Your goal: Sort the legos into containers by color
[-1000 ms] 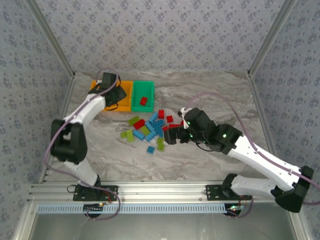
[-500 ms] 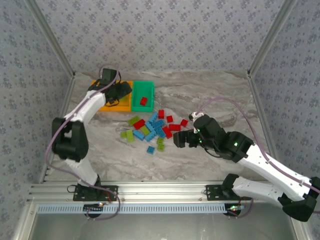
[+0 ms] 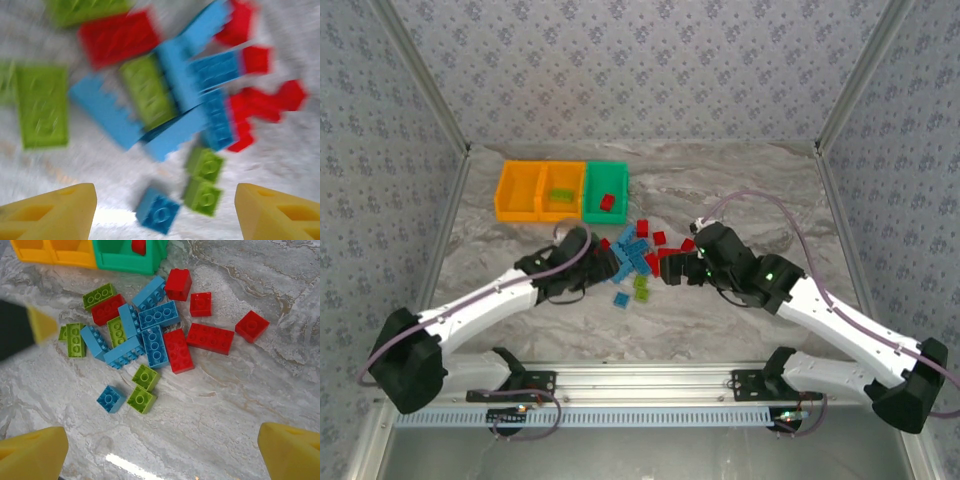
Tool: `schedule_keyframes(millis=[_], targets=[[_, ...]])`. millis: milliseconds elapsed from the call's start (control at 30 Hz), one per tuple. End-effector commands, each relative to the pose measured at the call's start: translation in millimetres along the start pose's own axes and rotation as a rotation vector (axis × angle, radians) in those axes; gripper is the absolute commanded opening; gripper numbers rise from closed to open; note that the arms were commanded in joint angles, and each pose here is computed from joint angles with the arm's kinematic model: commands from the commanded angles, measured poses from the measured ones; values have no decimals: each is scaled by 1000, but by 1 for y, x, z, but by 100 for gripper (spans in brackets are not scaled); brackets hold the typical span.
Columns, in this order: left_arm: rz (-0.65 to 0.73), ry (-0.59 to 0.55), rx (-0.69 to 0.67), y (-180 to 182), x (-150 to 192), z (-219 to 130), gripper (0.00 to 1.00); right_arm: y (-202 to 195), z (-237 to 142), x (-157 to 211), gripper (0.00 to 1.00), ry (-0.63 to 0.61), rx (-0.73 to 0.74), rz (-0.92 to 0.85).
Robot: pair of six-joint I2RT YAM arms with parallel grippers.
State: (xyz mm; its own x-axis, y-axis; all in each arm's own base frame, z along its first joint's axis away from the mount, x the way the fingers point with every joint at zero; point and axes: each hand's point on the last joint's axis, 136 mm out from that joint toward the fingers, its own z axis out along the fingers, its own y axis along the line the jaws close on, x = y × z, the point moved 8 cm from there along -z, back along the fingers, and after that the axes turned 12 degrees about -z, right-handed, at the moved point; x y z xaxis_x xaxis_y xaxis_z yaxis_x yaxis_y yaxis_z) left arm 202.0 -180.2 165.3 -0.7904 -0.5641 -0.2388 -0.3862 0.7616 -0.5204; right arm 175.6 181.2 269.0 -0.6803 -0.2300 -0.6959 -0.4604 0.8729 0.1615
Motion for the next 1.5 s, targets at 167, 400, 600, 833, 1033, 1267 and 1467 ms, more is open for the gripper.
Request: schedule_keyframes(millis=[167, 400, 600, 833, 1033, 1267, 1467], targets=[[-318, -48, -101, -6, -5, 35, 73, -1, -5, -2, 100, 17, 11, 21], [-335, -106, -193, -2, -11, 59, 68, -10, -12, 8, 100, -3, 35, 43], [-340, -124, -265, 13, -16, 70, 52, -13, -14, 9, 100, -3, 44, 41], [-304, -113, -285, 22, -14, 67, 29, 2, -3, 8, 100, 43, -53, 3], [-241, -88, -156, 7, -17, 37, 23, 33, 7, 1, 100, 60, -254, -67], [-22, -321, -8, -28, -61, -48, 22, 36, 4, -13, 100, -13, -241, -66], [-90, -475, -76, -23, -161, -65, 19, 24, 6, -3, 100, 14, -142, -29]])
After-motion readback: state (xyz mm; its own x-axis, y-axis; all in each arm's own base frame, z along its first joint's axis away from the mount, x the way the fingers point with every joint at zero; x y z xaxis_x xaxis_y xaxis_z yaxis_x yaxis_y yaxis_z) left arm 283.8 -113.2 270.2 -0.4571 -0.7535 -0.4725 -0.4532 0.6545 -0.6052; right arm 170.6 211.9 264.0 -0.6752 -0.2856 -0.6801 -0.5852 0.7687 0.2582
